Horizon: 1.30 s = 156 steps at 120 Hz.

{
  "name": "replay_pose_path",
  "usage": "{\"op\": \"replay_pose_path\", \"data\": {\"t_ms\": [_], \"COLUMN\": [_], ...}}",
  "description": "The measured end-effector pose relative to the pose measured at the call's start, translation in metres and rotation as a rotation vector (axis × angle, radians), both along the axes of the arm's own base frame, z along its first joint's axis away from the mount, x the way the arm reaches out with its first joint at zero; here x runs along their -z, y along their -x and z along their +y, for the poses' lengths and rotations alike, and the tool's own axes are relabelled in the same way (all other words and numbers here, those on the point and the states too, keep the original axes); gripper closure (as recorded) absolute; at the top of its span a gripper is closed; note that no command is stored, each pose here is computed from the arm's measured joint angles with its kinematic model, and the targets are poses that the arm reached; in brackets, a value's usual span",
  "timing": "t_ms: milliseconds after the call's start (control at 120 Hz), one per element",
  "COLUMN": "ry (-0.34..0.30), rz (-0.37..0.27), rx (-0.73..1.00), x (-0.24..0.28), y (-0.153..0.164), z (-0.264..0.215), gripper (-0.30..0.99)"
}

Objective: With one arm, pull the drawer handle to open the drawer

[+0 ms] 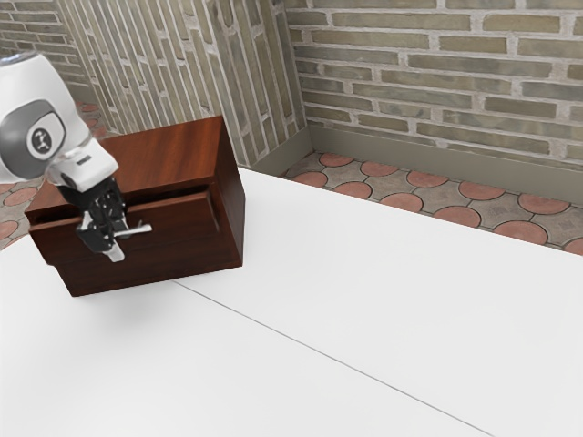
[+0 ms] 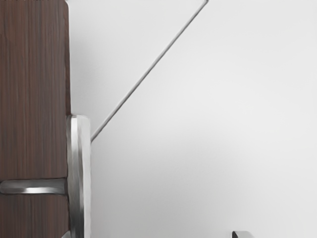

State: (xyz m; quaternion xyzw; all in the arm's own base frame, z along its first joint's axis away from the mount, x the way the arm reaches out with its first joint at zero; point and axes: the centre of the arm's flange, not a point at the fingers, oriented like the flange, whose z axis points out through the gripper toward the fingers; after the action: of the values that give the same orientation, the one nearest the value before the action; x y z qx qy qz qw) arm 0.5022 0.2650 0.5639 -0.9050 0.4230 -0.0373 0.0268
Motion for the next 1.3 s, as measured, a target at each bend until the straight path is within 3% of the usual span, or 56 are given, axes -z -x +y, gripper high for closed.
{"op": "replay_pose_path", "data": {"t_ms": [1300], "ry": [0.005], "rz": [-0.038], "rx": [-0.010], "x": [-0.007], "y": [0.115], "z": [-0.063], "gripper": [0.35]}}
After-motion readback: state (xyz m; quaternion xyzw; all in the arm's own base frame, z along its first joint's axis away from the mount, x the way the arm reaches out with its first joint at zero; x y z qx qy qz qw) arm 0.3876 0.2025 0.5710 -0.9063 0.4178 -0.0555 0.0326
